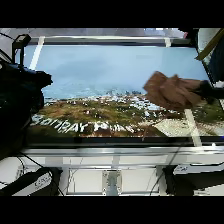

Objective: Fold the clothes and pants, and hang the long-sleeved shirts on hangers.

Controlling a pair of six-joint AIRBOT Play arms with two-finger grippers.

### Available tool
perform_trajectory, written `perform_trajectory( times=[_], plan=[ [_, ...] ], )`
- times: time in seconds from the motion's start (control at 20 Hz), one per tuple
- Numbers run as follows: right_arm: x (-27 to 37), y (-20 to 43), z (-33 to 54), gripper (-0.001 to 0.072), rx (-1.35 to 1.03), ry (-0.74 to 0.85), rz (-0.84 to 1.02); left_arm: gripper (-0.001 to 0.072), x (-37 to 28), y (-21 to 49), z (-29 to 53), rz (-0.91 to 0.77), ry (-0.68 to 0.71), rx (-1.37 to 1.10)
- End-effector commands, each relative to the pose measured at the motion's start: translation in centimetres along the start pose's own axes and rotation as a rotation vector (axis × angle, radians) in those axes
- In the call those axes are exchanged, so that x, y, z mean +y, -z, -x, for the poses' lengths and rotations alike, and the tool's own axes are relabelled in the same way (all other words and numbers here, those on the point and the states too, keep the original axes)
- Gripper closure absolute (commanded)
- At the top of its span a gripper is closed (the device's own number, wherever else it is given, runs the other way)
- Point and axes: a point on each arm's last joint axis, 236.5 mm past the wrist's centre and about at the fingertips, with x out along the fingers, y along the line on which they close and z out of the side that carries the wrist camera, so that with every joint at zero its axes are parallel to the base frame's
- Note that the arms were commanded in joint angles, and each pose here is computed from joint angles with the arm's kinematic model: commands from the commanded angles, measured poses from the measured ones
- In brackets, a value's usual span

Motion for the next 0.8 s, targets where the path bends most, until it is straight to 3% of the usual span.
perform_trajectory(
  times=[0.0, 0.2, 0.4, 0.45, 0.5, 0.55, 0.65, 0.75],
  plan=[
    [-13.1, 0.9, 8.8, 0.0686, -0.034, 0.160, -0.211, 0.0694, 0.1, 0.0, 0.0, 0.001, -0.001, 0.000],
    [-21.3, 4.1, 15.0, 0.0685, -0.069, 0.238, -0.393, 0.0694, 0.0, 0.0, 0.0, 0.002, 0.000, 0.000],
    [-25.1, 8.7, 18.0, 0.0660, 0.007, 0.319, -0.492, 0.0694, 0.0, 0.0, 0.0, 0.048, 0.003, -0.001],
    [-24.7, 9.6, 18.1, 0.0496, 0.043, 0.300, -0.506, 0.0694, 0.0, 0.0, 0.0, 0.048, 0.003, -0.001],
    [-23.7, 10.5, 18.0, 0.0263, 0.083, 0.267, -0.532, 0.0694, 0.0, 0.0, 0.0, 0.048, 0.002, -0.001],
    [-22.1, 11.0, 17.9, 0.0228, 0.122, 0.215, -0.572, 0.0694, 0.0, 0.0, 0.0, 0.048, 0.002, -0.001],
    [-17.1, 10.1, 18.1, 0.0229, 0.136, 0.024, -0.560, 0.0694, 0.0, 0.0, 0.0, 0.047, 0.002, -0.001],
    [-12.6, 6.9, 19.5, 0.0230, -0.004, -0.094, -0.479, 0.0694, 0.0, 0.0, 0.0, 0.047, 0.002, -0.001]
  ],
)
